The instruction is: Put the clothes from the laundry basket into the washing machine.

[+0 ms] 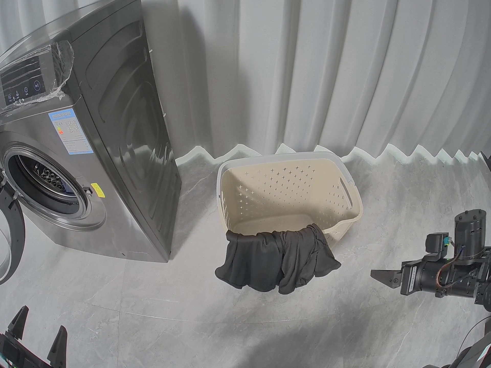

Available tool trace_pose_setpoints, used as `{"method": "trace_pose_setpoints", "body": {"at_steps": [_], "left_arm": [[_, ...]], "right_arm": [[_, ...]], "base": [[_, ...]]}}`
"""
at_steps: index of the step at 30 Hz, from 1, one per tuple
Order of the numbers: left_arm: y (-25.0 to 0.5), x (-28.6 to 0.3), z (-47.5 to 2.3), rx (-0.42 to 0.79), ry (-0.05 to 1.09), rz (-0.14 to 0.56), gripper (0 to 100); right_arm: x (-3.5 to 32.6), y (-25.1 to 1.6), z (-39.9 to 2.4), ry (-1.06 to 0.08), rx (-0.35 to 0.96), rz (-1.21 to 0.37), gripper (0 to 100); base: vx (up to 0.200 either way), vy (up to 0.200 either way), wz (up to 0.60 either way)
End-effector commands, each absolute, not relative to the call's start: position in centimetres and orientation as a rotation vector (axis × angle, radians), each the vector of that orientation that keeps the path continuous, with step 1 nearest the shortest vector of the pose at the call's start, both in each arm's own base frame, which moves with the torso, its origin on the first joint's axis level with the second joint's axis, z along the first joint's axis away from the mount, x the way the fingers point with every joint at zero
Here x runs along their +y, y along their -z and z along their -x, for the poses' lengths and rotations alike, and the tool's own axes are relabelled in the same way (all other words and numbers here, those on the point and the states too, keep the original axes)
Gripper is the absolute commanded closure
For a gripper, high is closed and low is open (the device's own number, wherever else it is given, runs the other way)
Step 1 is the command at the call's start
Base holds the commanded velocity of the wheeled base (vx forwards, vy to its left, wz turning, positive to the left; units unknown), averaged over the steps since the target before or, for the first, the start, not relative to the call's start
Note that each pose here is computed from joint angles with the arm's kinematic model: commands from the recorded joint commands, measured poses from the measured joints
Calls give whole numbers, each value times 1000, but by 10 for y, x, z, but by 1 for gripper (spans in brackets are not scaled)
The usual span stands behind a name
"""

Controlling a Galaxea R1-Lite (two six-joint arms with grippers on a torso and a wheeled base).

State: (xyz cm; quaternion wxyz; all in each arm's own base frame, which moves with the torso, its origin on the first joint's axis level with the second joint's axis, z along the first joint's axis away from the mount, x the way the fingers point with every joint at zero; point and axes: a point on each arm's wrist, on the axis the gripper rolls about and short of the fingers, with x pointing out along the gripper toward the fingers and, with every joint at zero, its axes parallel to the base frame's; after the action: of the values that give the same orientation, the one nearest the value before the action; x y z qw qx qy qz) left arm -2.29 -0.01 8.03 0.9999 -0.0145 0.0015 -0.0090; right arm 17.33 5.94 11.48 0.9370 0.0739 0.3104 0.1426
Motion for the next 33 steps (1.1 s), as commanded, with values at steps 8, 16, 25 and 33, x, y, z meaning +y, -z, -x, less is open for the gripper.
{"method": "trace_pose_setpoints", "body": {"at_steps": [8,16,25,33], "left_arm": [[-75,0,23,3,18,29,0],[-75,0,23,3,18,29,0],[-75,0,23,3,18,29,0],[-75,0,23,3,18,29,0]], "right_arm": [[81,-82,-215,-272,686,-155,0],[90,-64,-237,-248,653,-144,0],[110,-48,-259,-284,606,-138,0],[122,-29,-284,-260,617,-127,0]], "base": [[0,0,0],[0,0,0],[0,0,0],[0,0,0]]}}
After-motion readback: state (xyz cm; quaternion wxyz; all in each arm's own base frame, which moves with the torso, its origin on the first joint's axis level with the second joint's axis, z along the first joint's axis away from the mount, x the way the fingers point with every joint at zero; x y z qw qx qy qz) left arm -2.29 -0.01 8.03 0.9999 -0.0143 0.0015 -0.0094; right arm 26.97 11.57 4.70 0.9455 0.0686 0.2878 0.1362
